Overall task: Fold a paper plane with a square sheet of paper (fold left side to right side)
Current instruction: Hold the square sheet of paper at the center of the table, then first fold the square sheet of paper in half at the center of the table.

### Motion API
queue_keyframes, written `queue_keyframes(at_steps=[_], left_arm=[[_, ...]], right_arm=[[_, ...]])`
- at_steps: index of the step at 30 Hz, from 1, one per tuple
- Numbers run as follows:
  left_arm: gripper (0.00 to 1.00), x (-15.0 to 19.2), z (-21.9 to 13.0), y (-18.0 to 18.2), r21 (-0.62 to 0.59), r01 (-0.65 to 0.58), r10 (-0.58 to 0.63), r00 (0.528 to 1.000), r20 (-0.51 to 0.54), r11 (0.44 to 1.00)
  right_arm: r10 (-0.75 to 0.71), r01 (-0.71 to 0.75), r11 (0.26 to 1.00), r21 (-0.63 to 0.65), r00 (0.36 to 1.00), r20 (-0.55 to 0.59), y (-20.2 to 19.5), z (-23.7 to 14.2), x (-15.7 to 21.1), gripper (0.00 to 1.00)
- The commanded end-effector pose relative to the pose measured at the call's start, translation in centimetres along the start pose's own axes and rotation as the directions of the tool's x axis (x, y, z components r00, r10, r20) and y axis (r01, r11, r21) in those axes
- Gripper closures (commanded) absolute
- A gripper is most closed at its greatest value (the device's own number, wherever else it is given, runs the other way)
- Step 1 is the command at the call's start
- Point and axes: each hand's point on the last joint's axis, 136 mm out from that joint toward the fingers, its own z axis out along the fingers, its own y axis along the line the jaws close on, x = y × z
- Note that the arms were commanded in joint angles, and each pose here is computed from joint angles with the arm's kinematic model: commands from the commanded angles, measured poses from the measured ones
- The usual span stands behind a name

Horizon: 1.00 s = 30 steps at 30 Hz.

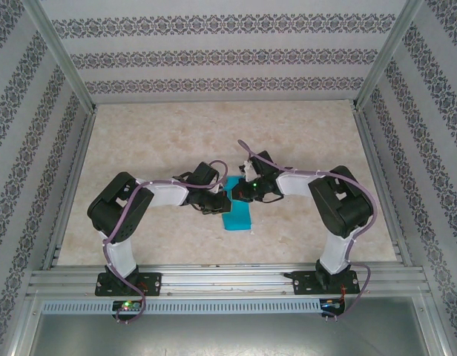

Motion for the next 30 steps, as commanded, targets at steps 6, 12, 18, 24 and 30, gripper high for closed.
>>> queue_keyframes(at_steps=[6, 12, 18, 24, 30], left_arm=[[0.90, 3.3, 1.0, 2.8, -0.082, 0.044, -0.050, 0.996, -0.078, 0.996], [0.90, 5.4, 0.8, 3.2, -0.084, 0.062, -0.071, 0.992, -0.106, 0.995], [0.90, 7.8, 0.2, 3.8, -0.104, 0.074, -0.087, 0.987, -0.132, 0.992], [0.90, 9.6, -0.5, 4.1, -0.117, 0.088, -0.104, 0.985, -0.140, 0.989], [0.90, 10.5, -0.9, 3.8, -0.102, 0.101, -0.114, 0.985, -0.130, 0.990]], right_arm=[[0.064, -0.058, 0.990, 0.131, 0.997, -0.036, -3.1, 1.2, 1.0, 1.00], [0.116, -0.106, 0.974, 0.200, 0.992, -0.042, -5.4, 1.0, 1.4, 1.00], [0.133, -0.120, 0.967, 0.226, 0.990, -0.044, -6.3, 0.8, 1.6, 1.00], [0.139, -0.123, 0.961, 0.246, 0.989, -0.046, -6.9, 0.7, 1.8, 1.00], [0.134, -0.117, 0.964, 0.240, 0.989, -0.056, -6.8, 0.8, 2.0, 1.00]])
